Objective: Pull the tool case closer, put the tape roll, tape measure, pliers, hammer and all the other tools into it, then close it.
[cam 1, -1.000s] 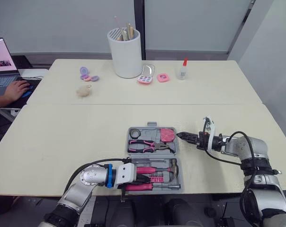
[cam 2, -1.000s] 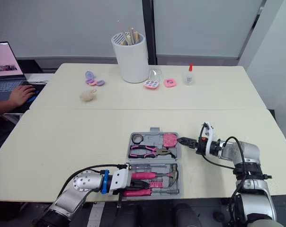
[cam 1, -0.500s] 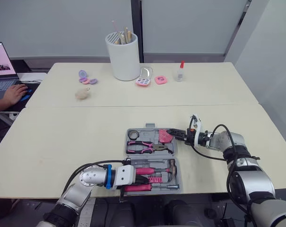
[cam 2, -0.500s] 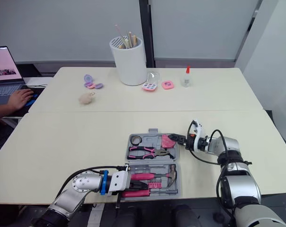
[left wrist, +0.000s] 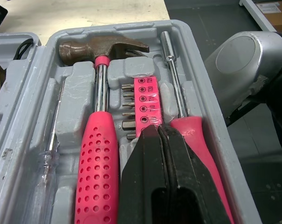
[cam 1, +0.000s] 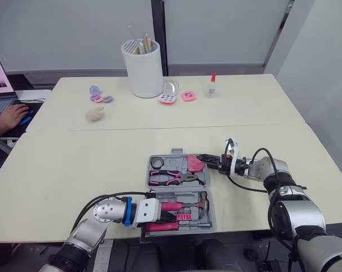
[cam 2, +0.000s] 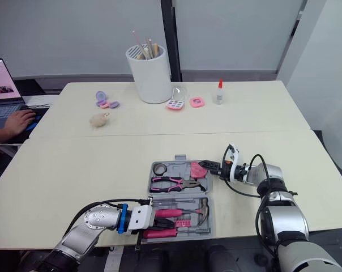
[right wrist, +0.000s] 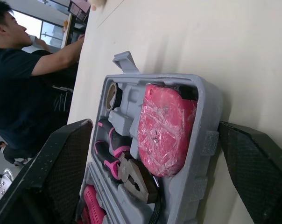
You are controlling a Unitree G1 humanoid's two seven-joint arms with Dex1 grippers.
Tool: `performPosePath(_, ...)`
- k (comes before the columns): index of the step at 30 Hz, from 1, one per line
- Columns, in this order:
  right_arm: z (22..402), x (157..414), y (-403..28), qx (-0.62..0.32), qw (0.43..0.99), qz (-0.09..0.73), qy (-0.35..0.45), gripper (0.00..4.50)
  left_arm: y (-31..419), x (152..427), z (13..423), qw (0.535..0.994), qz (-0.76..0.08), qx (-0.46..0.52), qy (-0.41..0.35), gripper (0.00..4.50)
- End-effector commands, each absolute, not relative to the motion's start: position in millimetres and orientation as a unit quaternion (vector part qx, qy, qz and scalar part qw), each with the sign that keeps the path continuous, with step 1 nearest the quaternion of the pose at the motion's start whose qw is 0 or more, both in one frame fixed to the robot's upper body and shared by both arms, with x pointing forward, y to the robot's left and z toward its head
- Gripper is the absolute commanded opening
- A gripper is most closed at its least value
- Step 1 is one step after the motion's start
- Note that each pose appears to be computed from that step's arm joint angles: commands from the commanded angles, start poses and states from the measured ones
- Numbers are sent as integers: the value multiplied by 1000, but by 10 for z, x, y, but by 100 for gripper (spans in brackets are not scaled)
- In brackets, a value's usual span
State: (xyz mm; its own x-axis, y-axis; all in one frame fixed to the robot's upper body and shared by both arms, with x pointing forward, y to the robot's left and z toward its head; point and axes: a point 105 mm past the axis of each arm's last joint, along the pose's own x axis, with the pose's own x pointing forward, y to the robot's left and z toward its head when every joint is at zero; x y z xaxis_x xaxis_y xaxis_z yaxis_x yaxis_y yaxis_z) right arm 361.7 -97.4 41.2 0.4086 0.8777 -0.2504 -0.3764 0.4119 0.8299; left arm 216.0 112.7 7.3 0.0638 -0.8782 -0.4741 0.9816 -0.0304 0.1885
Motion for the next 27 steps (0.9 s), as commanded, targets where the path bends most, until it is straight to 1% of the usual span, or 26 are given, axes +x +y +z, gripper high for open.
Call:
performPosePath(1,666,3628,-828,378,734,460,327,446,1306,2026,-250,672,-670,247,197,0)
performPosePath(4,735,3635,-822,371,736,469,317,446,1312,2058,-245,673,-667,252,196,0)
performPosePath(7,881,3630,-795,382,726,485,304,446,1322,2101,-236,677,-662,257,194,0)
performPosePath(17,1132,3474,-819,370,715,518,289,446,1313,2133,-202,679,-661,260,185,0)
performPosePath(22,1247,3336,-841,353,712,537,284,446,1310,2150,-82,685,-660,260,167,0)
performPosePath(27,1379,3246,-855,346,705,555,276,446,1209,2200,160,706,-651,248,129,0)
